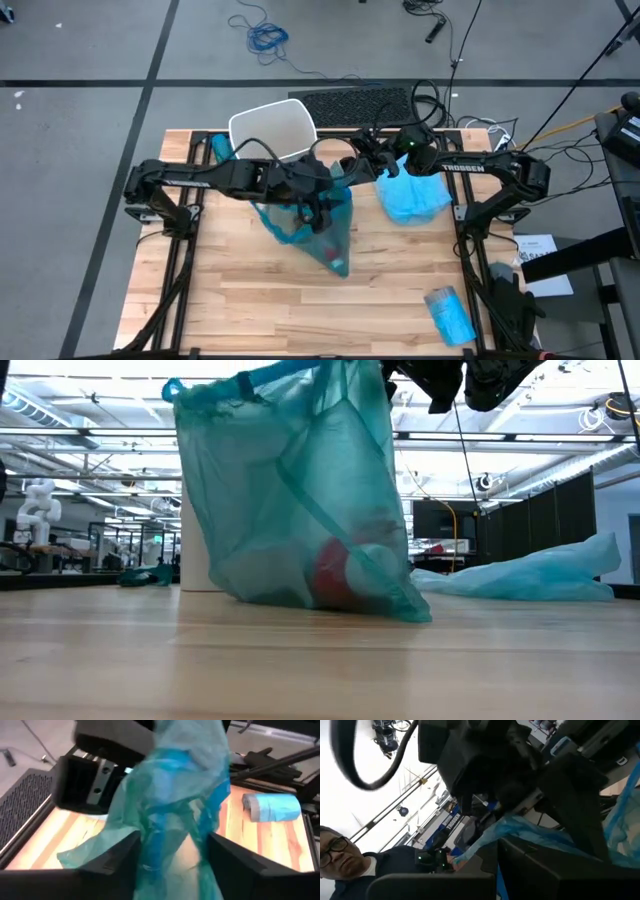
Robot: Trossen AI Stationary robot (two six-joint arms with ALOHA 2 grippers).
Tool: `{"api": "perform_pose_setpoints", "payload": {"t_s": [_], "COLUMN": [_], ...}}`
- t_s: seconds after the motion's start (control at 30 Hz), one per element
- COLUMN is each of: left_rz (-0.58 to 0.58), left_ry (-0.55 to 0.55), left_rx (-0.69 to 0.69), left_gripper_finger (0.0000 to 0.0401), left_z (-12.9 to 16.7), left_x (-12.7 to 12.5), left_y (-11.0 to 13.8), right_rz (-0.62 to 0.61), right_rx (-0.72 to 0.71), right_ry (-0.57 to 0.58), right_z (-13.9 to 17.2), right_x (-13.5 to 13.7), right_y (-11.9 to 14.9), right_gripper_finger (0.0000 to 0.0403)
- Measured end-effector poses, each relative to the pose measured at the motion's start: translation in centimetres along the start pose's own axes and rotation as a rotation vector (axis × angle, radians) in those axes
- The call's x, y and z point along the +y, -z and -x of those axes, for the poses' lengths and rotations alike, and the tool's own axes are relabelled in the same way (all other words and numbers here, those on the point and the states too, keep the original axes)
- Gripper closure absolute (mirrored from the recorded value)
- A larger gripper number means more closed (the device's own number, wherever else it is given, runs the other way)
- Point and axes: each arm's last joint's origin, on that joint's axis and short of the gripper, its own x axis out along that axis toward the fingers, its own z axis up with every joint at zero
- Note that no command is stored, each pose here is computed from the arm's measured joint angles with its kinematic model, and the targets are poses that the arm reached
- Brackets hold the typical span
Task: Place trash/remove bag and relplace
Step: Close the blue trash bag
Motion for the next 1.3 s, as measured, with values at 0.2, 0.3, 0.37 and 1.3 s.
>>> {"api": "perform_pose_setpoints", "payload": {"t_s": [0.2, 0.3, 0.37, 1.3], "left_rz": [0.030, 0.032, 0.033, 0.061], "left_ry": [-0.017, -0.019, -0.018, 0.024], "left_rx": [0.011, 0.007, 0.003, -0.040], "left_gripper_finger": [0.0375, 0.0392, 0.0398, 0.0401], "left_z": [0.2, 0.5, 0.6, 2.2], "left_x": [0.1, 0.2, 0.2, 1.3], "left_y": [0.1, 0.1, 0.0, -0.8], "right_rz": [0.021, 0.028, 0.030, 0.023], "right_rx": [-0.011, -0.028, -0.040, -0.162], "right_ry": [0.013, 0.026, 0.035, -0.023], "right_z": [0.5, 1.2, 1.6, 1.8], "right_x": [-0.1, -0.3, -0.4, -0.8], "right_y": [-0.3, -0.7, -0.8, 1.2], "right_gripper_finger": [0.0398, 0.0378, 0.0357, 0.0310]}}
